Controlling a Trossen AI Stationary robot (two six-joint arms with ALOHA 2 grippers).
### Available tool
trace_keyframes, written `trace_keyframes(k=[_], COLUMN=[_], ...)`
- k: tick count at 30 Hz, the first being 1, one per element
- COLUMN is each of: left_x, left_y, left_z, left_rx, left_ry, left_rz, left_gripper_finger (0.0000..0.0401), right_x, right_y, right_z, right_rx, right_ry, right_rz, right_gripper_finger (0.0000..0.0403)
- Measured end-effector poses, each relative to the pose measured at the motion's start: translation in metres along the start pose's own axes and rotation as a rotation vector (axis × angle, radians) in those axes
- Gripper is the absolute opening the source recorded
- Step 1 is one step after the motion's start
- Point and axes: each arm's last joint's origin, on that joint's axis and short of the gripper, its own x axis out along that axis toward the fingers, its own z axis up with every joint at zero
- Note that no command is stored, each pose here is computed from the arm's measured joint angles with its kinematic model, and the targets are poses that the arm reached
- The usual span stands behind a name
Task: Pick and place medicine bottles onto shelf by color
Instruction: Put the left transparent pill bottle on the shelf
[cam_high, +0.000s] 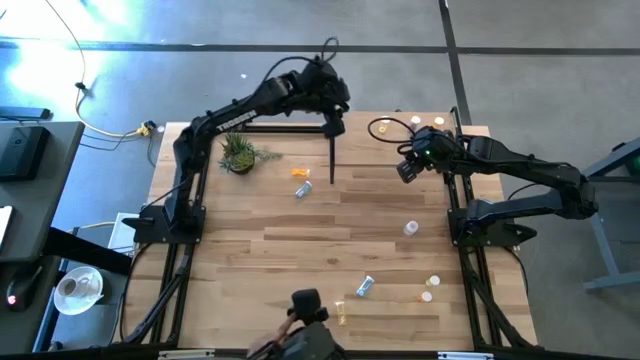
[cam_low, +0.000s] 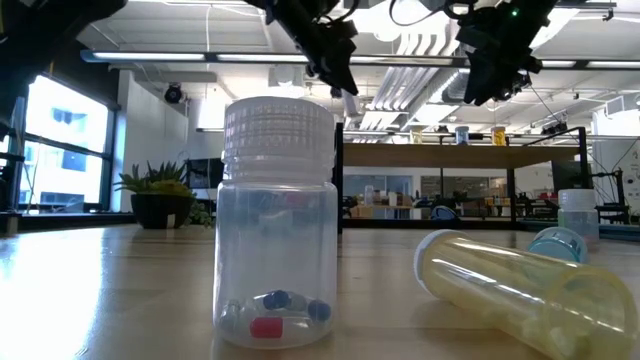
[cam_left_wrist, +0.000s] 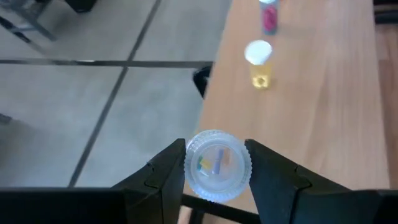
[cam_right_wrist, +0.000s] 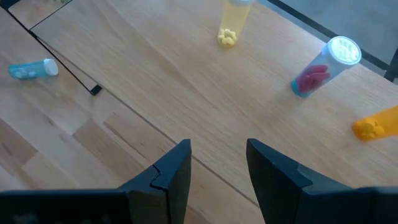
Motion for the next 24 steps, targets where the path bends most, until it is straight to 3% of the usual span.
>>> trace_keyframes(k=[24], left_x=[0.037], left_y=[-0.032], left_z=[-0.011], left_rx=[-0.007], left_ry=[0.082], left_rz=[-0.172], left_gripper_finger=[0.0145], right_x=[0.000], right_y=[-0.001], right_z=[0.000], right_rx=[-0.002], right_ry=[0.000], right_rz=[-0.014], right_gripper_finger=[0.0147])
